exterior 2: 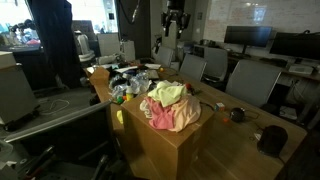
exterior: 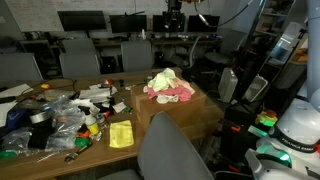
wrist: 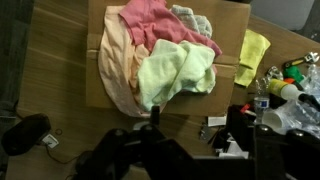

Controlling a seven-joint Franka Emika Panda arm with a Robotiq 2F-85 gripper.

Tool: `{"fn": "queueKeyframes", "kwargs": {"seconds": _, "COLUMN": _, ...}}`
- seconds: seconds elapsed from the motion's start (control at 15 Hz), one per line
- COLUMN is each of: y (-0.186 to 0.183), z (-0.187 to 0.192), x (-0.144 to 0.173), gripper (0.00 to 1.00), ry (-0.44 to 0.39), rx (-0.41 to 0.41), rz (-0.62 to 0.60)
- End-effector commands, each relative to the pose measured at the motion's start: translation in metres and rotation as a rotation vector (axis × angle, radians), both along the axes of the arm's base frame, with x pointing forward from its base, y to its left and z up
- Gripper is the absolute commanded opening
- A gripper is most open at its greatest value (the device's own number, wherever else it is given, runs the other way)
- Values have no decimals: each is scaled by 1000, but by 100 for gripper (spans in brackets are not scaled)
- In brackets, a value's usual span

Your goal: Put the peach shirt, the white towel, the pink shirt and the green towel on the top of the box respectively

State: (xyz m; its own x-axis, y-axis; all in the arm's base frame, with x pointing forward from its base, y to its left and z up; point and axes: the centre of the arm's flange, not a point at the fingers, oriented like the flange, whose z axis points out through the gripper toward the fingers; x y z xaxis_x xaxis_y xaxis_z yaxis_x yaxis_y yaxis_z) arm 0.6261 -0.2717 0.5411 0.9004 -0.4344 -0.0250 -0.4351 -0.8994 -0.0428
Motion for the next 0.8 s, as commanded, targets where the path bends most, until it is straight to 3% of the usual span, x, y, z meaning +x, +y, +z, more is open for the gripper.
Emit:
{"fn": "queueKeyframes", "kwargs": {"seconds": 0.0, "y": 13, "z": -21, "x": -32, "gripper": 99, "ry": 69, "rx": -16, "rz": 167}}
{"fn": "queueKeyframes", "kwargs": {"seconds": 0.4, "y": 21, "z": -90, "x": -108, "gripper": 100, "ry": 229, "rx": -70, "rz": 463}}
{"fn": "queueKeyframes", "kwargs": {"seconds": 0.6, "y": 19, "z": -118, "x": -132, "gripper": 100, "ry": 223, "rx": -113, "rz": 539}}
{"fn": "queueKeyframes", "kwargs": {"seconds": 0.73, "y": 18, "z": -134, "x": -146, "gripper": 100, "ry": 174, "rx": -143, "rz": 573}}
